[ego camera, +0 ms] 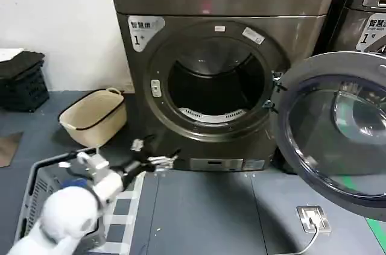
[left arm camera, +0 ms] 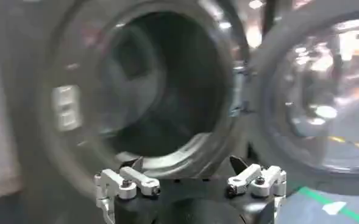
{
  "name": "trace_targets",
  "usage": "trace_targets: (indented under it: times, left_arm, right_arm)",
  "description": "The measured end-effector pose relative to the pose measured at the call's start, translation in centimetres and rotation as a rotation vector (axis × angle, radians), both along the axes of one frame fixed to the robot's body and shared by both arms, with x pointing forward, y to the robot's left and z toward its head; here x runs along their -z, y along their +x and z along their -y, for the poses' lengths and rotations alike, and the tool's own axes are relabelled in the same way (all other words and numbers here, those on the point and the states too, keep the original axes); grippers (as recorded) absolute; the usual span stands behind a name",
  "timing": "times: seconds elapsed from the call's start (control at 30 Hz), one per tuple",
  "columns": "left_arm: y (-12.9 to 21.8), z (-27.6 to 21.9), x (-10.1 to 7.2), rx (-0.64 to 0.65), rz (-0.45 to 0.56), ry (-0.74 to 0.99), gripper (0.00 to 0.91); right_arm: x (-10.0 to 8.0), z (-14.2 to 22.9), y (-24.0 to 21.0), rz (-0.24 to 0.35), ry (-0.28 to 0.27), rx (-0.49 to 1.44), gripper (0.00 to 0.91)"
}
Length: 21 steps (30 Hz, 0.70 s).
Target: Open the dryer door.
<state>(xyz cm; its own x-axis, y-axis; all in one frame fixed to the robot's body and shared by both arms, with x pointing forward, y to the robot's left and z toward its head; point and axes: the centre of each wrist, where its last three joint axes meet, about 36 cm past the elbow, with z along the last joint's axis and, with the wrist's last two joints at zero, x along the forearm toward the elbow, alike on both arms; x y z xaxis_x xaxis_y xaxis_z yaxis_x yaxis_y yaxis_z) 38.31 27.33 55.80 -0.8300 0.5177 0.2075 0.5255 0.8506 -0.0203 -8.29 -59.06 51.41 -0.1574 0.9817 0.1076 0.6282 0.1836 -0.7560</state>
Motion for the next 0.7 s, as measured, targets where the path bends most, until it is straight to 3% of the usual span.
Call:
trace_targets:
  times: [0.17, 0.4, 0.7]
  left_arm:
    - [-1.6, -3.1, -0.5, -0.157, -0.126, 0.009, 0.907]
    - [-3.7, -7.1, -1.4, -0.384, -0.224, -0.080, 0.907]
    - [-5.0, -10.0, 0.0, -0.609, -0.474, -0.147, 0.907]
  right_arm:
    - [0.1, 0.5, 0.6, 0.011, 0.008, -0.011, 0.907]
    - [0.4, 0.8, 0.9, 0.030, 0.024, -0.015, 0.907]
    - [0.4, 0.7, 1.3, 0.040, 0.026, -0.020, 0.907]
